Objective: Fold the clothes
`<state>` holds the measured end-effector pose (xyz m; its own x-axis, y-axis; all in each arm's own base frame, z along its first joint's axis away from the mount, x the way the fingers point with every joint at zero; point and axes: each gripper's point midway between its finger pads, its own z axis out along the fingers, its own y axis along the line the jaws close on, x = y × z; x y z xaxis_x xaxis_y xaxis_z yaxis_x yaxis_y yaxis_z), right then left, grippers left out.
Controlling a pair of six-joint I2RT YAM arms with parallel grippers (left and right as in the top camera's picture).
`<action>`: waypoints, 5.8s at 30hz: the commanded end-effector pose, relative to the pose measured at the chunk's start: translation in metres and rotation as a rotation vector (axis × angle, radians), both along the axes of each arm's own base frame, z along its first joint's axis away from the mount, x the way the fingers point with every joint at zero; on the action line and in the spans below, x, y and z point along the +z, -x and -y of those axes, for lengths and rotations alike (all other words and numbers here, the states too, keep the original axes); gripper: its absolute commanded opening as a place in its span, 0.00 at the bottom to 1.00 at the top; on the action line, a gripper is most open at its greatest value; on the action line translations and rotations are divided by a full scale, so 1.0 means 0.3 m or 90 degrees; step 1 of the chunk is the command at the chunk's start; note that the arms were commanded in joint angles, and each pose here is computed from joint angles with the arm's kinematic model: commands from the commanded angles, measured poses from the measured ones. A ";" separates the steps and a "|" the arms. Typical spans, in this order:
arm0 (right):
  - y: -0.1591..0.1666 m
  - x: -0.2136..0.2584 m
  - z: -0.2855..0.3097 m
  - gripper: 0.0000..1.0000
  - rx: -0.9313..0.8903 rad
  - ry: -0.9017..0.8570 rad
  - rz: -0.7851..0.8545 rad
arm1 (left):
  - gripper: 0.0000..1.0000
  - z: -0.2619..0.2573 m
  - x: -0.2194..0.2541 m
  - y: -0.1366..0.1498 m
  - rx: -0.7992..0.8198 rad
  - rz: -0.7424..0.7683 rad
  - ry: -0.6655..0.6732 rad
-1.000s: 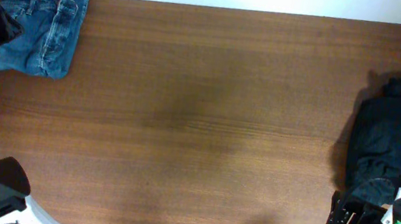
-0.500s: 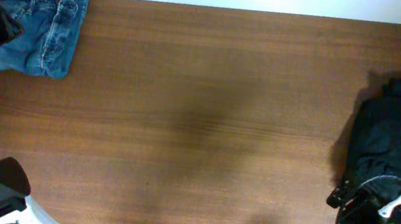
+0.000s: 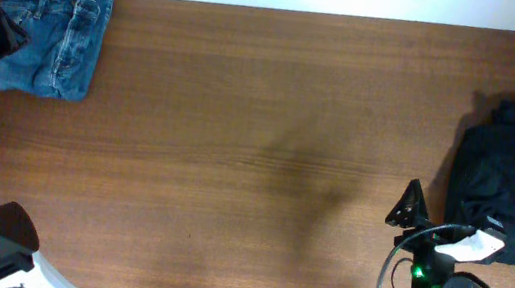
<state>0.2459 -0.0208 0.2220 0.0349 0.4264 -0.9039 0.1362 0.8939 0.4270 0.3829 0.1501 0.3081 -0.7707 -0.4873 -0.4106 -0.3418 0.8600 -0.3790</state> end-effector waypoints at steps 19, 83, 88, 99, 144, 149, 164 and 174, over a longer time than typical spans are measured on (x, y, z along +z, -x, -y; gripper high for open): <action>0.015 0.012 -0.055 0.98 0.056 0.082 0.143 | 0.99 0.009 0.023 0.009 -0.010 0.012 -0.011; 0.000 -0.218 -0.062 0.99 0.075 0.079 -0.037 | 0.99 0.456 -0.120 0.017 -0.193 0.156 -0.184; 0.000 -0.218 -0.062 0.99 0.075 0.079 -0.037 | 0.99 0.488 -0.366 0.118 -0.198 0.200 -0.193; 0.000 -0.218 -0.062 0.99 0.075 0.079 -0.037 | 0.99 0.518 -0.461 0.287 -0.161 0.523 -0.271; 0.000 -0.218 -0.062 0.99 0.075 0.079 -0.037 | 0.99 0.500 -0.505 0.457 -0.091 0.597 -0.335; 0.000 -0.217 -0.062 0.99 0.075 0.079 -0.036 | 0.99 0.501 -0.504 0.456 -0.092 0.597 -0.335; 0.000 -0.217 -0.062 0.99 0.075 0.079 -0.036 | 0.99 0.501 -0.504 0.456 -0.092 0.597 -0.335; 0.000 -0.218 -0.062 0.99 0.075 0.079 -0.037 | 0.99 0.500 -0.504 0.456 -0.092 0.597 -0.335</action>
<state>0.2463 -0.0005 0.1593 -0.0589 0.3195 -0.9458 0.0404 0.9474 0.3175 0.2464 -0.0035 0.1581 -0.0754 -0.0194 -0.9970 0.0260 0.9994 -0.0214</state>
